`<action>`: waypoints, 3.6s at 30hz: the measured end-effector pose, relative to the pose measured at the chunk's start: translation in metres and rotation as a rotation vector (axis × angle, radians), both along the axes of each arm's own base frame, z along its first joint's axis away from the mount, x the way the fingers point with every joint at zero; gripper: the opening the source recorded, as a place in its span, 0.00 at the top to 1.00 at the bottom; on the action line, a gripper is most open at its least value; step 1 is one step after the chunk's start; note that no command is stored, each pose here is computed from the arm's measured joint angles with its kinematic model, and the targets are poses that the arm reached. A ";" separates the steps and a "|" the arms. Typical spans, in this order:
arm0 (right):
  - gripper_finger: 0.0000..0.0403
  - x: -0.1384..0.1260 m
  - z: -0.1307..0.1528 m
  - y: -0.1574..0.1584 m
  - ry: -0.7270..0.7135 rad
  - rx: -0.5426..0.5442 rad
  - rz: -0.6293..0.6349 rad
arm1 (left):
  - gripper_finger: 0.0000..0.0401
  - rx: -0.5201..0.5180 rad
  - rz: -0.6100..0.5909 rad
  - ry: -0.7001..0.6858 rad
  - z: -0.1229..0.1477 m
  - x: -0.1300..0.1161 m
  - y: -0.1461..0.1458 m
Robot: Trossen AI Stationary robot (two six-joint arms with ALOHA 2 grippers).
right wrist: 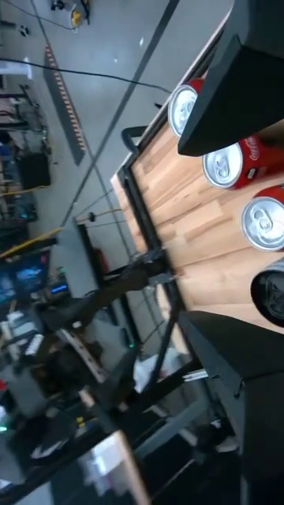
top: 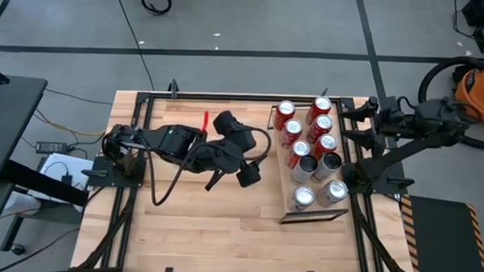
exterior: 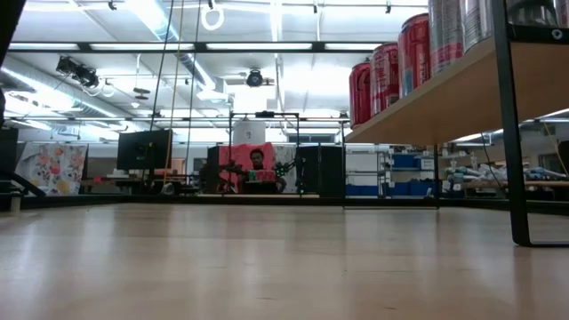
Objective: Place canned beverage on shelf
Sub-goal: Return to Home Position
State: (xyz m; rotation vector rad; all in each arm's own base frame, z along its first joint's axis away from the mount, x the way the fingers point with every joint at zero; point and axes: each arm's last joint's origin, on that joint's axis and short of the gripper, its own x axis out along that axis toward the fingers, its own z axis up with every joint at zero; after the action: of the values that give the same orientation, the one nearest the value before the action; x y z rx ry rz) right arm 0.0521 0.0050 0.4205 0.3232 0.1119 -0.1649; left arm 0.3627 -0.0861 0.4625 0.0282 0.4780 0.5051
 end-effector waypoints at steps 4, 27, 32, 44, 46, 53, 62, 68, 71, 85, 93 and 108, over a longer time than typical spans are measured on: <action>0.14 -0.009 -0.009 -0.004 -0.057 0.019 -0.024 | 0.01 0.012 0.000 0.047 -0.008 -0.001 -0.004; 0.14 -0.044 -0.051 -0.019 -0.150 0.143 -0.074 | 0.01 -0.150 0.112 -0.076 -0.040 -0.061 0.010; 0.14 -0.051 -0.055 -0.021 -0.207 0.174 -0.065 | 0.01 -0.211 0.121 -0.174 -0.050 -0.078 0.016; 0.14 -0.062 -0.074 -0.025 -0.343 0.216 -0.039 | 0.01 -0.360 0.177 -0.334 -0.091 -0.113 0.028; 0.14 -0.064 -0.079 -0.026 -0.370 0.228 -0.038 | 0.01 -0.383 0.194 -0.348 -0.101 -0.118 0.030; 0.14 -0.056 -0.088 -0.023 -0.375 0.226 -0.058 | 0.01 -0.468 0.234 -0.451 -0.137 -0.133 0.037; 0.14 -0.055 -0.089 -0.023 -0.368 0.234 -0.047 | 0.01 -0.530 0.309 -0.508 -0.171 -0.167 0.056; 0.14 -0.055 -0.089 -0.023 -0.366 0.229 -0.062 | 0.01 -0.547 0.368 -0.543 -0.190 -0.188 0.067; 0.14 -0.055 -0.089 -0.023 -0.365 0.224 -0.073 | 0.01 -0.555 0.396 -0.556 -0.200 -0.196 0.071; 0.14 -0.055 -0.089 -0.023 -0.372 0.243 -0.072 | 0.01 -0.686 0.499 -0.621 -0.250 -0.223 0.077; 0.14 -0.055 -0.089 -0.023 -0.372 0.243 -0.073 | 0.01 -0.761 0.495 -0.671 -0.266 -0.234 0.078; 0.14 -0.053 -0.094 -0.022 -0.331 0.243 -0.035 | 0.01 -0.864 0.549 -0.680 -0.298 -0.248 0.080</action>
State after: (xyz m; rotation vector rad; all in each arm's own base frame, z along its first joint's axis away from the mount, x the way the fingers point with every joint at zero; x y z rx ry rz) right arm -0.0010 -0.0165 0.3265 0.5905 -0.2033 -0.1310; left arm 0.1143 -0.0065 0.1649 -1.0977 -0.0105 0.7631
